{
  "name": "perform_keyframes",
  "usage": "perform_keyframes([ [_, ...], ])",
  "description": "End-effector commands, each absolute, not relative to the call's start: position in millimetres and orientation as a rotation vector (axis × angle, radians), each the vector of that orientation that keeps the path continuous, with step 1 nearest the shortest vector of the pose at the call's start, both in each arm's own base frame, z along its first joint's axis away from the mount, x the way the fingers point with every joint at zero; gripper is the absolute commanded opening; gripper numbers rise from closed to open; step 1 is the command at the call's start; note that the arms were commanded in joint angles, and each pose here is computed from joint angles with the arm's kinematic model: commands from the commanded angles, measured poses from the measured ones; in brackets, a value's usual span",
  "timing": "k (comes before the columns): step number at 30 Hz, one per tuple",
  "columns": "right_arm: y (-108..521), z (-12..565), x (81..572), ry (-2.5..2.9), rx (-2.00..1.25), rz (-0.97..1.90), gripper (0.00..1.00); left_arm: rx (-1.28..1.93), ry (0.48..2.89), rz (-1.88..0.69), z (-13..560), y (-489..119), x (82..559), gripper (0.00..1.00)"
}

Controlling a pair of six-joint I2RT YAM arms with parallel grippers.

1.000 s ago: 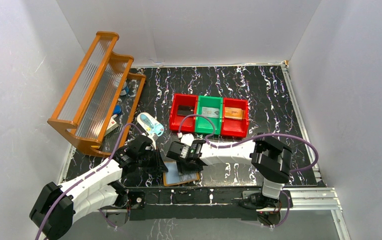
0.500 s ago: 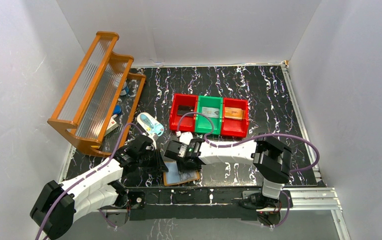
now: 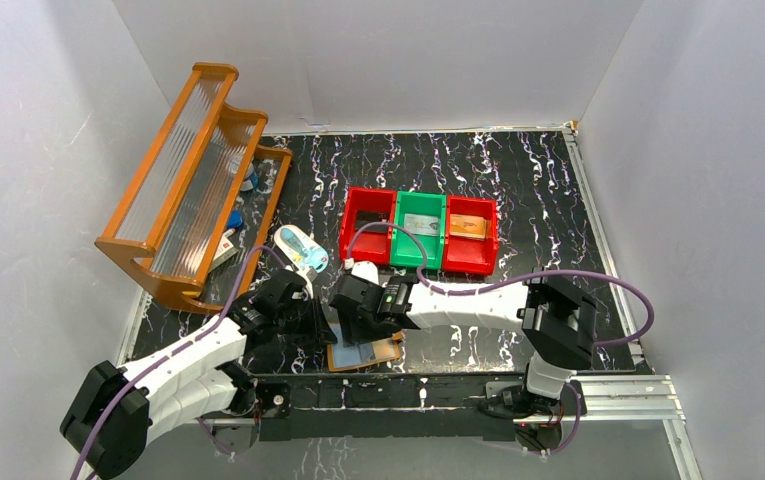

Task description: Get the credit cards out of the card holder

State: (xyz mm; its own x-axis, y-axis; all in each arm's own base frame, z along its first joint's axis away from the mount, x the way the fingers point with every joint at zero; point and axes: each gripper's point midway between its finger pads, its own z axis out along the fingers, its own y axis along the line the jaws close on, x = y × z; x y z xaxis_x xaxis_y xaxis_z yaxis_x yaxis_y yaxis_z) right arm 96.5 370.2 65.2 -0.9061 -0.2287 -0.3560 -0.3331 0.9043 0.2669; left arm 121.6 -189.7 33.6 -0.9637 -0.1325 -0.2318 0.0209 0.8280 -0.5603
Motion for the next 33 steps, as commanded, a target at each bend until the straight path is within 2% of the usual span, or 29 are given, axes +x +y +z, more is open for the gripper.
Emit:
perform_keyframes([
  [1, 394.6, 83.4, 90.4, 2.696, -0.460, 0.660, 0.61, -0.066, 2.740, -0.854, 38.4, -191.3, 122.7, 0.01],
  [5, 409.2, 86.2, 85.0, 2.682, -0.487, 0.780, 0.60, -0.076, 2.737, -0.849, 38.8, -190.7, 123.3, 0.06],
  [12, 418.8, 88.1, 80.1, 2.676, -0.447, 0.990, 0.61, -0.173, 2.696, -0.758, 46.4, -178.1, 131.4, 0.37],
  [18, 398.9, 93.8, 95.4, 2.647, -0.319, 1.004, 0.59, -0.291, 2.642, -0.657, 53.9, -161.1, 139.0, 0.51],
  [28, 378.8, 90.8, 109.2, 2.623, -0.179, 1.163, 0.56, -0.250, 2.601, -0.700, 75.1, -167.9, 145.6, 0.58],
  [33, 382.0, 83.1, 105.0, 2.647, -0.182, 1.197, 0.55, -0.087, 2.597, -0.873, 86.0, -193.3, 141.2, 0.50],
])
